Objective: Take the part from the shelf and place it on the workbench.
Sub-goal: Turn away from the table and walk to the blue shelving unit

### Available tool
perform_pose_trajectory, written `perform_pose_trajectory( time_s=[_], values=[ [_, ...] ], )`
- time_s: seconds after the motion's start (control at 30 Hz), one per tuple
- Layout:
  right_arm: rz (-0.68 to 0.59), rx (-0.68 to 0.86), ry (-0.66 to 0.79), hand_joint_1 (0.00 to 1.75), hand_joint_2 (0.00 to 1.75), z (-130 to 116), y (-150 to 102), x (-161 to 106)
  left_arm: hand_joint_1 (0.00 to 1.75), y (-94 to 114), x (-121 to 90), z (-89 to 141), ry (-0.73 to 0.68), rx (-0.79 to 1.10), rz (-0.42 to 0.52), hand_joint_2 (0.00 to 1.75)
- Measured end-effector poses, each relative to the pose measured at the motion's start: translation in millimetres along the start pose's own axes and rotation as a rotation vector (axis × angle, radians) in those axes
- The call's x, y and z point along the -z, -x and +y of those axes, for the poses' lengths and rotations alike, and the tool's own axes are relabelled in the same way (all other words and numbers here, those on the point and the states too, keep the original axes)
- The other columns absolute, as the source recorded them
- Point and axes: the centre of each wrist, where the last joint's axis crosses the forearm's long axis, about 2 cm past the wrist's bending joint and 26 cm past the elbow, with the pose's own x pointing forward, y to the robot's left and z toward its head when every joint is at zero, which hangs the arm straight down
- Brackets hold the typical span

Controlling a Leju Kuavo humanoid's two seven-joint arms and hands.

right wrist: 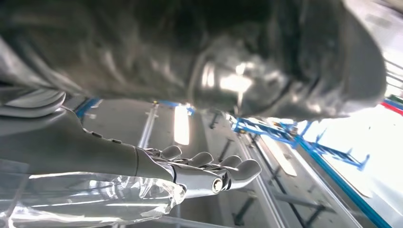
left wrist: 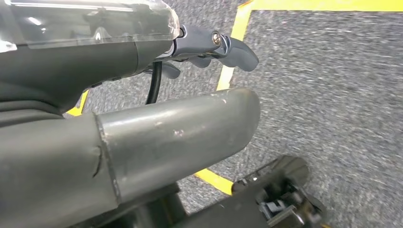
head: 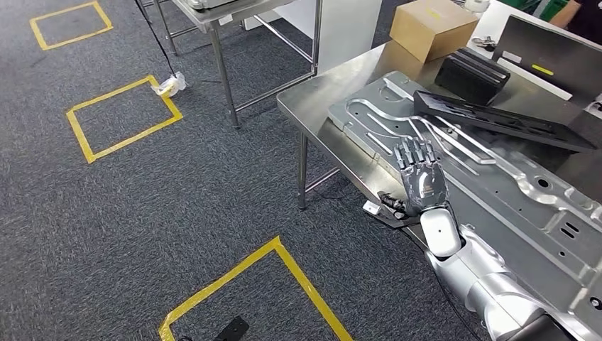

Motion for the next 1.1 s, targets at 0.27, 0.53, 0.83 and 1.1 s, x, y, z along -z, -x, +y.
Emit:
perform_pose_trajectory(
  time_s=[0.27, 0.53, 0.83, 1.1],
  values=[
    [-0.018, -0.001, -0.012, 0.00, 0.00, 1, -3, -1, 0.00, -3, 1, 1, -0.003, -0.010, 0.002, 0.00],
    [-0.030, -0.001, -0.001, 0.00, 0.00, -5, -5, 7, 0.00, -6, 1, 1, -0.009, -0.021, 0.006, 0.00],
    [-0.047, 0.004, 0.004, 0.00, 0.00, -9, -8, 12, 0.00, -10, 2, 4, -0.025, -0.038, 0.004, 0.00],
    [-0.065, 0.021, 0.019, 0.00, 0.00, -18, -19, 19, 0.00, -9, 2, 5, -0.035, -0.059, 0.010, 0.00]
  ],
)
